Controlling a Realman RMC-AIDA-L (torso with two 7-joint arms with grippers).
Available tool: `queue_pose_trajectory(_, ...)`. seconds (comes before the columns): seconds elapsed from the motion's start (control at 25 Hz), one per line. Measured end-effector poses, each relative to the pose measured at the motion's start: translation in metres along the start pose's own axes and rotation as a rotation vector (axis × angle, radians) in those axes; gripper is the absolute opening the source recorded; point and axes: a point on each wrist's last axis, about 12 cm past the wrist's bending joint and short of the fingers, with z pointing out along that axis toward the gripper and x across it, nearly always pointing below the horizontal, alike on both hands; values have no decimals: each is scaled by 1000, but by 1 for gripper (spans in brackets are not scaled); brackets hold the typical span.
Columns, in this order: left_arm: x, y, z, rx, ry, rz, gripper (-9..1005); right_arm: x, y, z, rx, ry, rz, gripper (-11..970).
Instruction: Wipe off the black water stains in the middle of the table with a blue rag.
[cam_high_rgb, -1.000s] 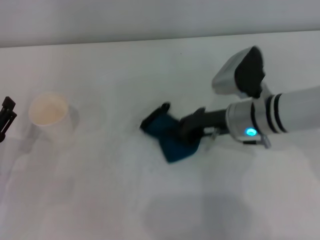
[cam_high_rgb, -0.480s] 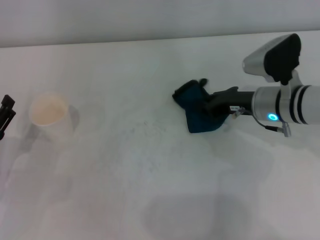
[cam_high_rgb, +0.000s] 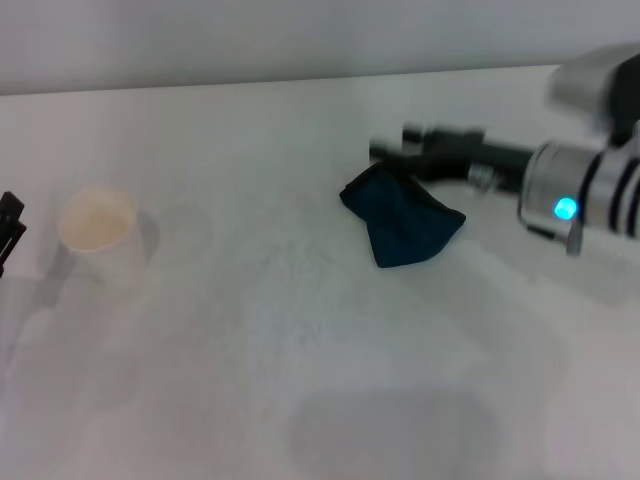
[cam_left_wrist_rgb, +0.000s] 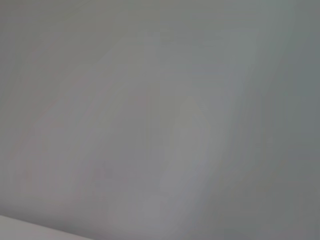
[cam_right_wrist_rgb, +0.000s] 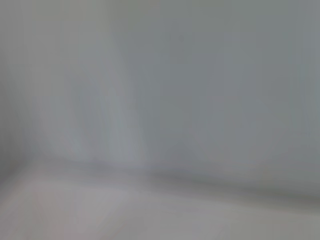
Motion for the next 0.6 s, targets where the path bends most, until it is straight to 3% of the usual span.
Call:
queue_pose_trajectory(0.04,0,0,0,0,0,0,892,0,0,0,0,0,0,406)
queue_pose_trajectory(0.12,0,0,1,1,-1,-3,892,-9,-11,-12,-35,-142,137,503)
queue_pose_trajectory(0.2,-1,-1,4,9,-3,-4,892,-17,-26,-39,-120,-405,276,629)
queue_pose_trajectory(0.24,-2,-2,5,12,-5,-5,892,-17,-26,-39,-120,-405,276,707)
queue_pose_trajectory(0.28,-3,-1,6,12,-7,-6,892,-18,-29,-49,-137,-503,286,784)
queue_pose_trajectory(0.4,-4,-1,6,7,-13,-8,891,-13,-34,-79,-82,-743,176,830)
queue_pose_trajectory(0.48,-4,0,7,4,-16,-7,891,-6,-38,-91,42,-803,23,861)
queue_pose_trajectory(0.6,-6,1,8,0,-22,-4,891,18,-54,-99,337,-745,-141,860)
